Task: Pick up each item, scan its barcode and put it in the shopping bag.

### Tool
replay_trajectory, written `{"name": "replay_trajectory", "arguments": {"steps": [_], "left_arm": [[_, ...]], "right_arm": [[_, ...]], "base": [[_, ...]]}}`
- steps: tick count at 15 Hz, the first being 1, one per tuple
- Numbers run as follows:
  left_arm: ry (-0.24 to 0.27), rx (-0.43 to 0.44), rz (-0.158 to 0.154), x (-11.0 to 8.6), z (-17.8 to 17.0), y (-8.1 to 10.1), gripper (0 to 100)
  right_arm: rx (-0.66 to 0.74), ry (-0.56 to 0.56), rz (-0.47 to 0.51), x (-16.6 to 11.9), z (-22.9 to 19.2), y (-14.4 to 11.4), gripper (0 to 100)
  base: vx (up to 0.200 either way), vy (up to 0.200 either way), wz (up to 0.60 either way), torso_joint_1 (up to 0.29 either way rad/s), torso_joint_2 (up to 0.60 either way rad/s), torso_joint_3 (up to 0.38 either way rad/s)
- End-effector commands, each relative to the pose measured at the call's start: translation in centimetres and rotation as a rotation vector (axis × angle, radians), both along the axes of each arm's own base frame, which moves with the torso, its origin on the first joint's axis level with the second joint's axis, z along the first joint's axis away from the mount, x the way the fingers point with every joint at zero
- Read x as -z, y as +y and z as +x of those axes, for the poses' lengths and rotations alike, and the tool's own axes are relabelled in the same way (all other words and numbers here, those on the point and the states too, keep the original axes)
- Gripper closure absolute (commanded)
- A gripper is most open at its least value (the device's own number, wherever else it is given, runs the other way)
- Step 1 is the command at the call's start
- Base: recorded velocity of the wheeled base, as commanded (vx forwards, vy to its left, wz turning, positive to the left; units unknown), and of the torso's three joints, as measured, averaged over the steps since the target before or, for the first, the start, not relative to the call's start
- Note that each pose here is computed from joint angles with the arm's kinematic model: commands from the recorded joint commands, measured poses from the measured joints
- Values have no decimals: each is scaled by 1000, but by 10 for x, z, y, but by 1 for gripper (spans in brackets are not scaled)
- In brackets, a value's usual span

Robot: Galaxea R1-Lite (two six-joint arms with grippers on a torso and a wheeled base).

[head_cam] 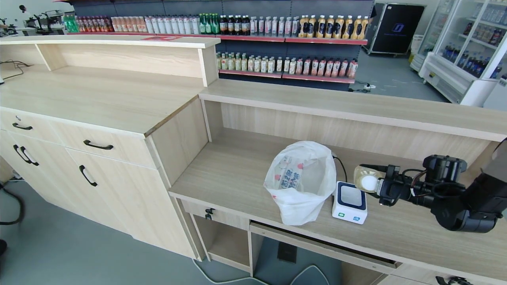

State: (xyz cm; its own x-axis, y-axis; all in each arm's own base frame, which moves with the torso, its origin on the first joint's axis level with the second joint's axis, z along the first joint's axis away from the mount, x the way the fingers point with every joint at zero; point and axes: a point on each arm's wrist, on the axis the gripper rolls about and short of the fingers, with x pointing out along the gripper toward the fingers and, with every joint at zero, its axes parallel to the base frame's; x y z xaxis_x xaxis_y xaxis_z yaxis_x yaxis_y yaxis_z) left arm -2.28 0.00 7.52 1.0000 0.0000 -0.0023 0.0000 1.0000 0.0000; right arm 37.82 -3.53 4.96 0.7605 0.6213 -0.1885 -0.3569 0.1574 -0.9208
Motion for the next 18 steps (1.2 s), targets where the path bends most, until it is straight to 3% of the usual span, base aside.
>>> {"name": "replay_trajectory", "arguments": {"steps": [1,18], "left_arm": [[1,0,0,0,0,0,0],[1,0,0,0,0,0,0]], "right_arm": [[-21,15,3,9,5,6,100],[-58,0,-4,30,18,20,100]], "base": [[0,0,0,0,0,0],[0,0,0,0,0,0]]}}
